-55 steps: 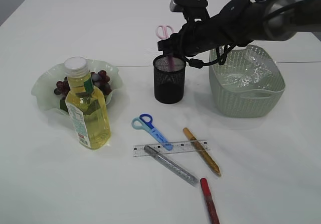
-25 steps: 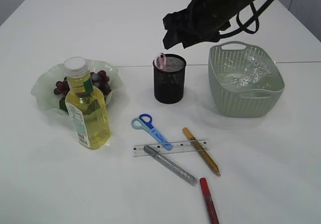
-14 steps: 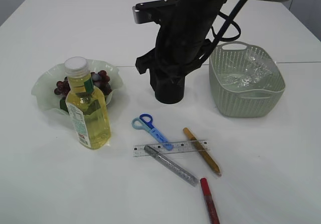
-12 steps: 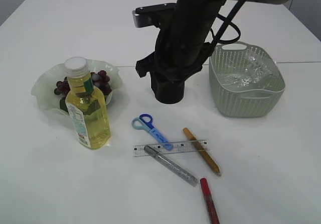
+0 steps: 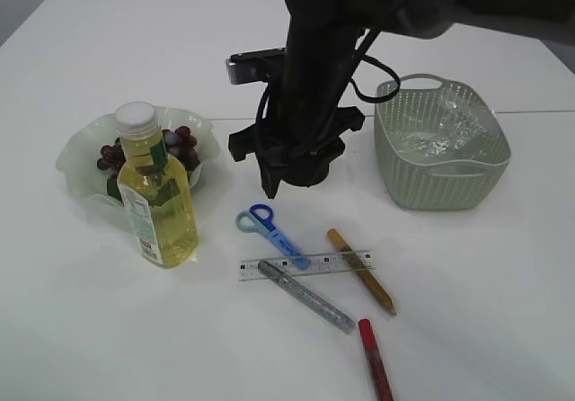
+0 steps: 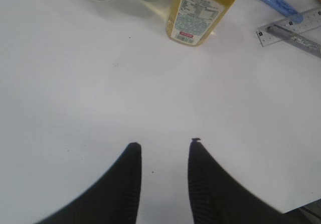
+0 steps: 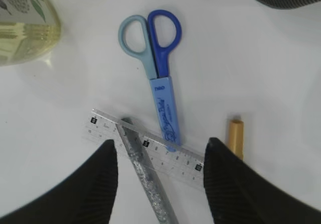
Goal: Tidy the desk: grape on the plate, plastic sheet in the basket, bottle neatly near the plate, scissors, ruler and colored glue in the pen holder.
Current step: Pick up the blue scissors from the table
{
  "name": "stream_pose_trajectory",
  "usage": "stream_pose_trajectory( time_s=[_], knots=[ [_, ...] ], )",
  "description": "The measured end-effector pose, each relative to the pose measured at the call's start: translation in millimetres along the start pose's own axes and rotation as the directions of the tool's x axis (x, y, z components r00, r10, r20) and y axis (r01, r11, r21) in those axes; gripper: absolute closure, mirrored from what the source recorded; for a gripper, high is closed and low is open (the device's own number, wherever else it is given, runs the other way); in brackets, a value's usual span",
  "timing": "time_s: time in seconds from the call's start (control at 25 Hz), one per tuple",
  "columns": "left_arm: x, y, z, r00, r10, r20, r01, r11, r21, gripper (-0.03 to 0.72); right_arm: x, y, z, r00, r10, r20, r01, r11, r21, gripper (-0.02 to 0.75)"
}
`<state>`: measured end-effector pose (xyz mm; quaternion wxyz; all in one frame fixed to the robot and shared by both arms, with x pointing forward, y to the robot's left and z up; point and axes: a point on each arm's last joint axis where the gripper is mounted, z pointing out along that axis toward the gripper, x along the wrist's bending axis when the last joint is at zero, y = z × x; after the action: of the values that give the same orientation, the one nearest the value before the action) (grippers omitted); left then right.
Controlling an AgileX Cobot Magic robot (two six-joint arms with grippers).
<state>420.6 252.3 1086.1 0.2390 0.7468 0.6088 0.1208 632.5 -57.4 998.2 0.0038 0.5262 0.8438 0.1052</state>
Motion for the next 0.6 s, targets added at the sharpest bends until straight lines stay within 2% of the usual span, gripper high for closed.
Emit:
stream_pose_trajectory(
  time_s=[0.6],
  knots=[
    [-0.1,1,0,1.0,-0.001,0.001,0.001,1.0,-0.014,0.447,14,19,48,0.997,-0.069,-0.027,0.07,0.997,0.032,0.332]
  ],
)
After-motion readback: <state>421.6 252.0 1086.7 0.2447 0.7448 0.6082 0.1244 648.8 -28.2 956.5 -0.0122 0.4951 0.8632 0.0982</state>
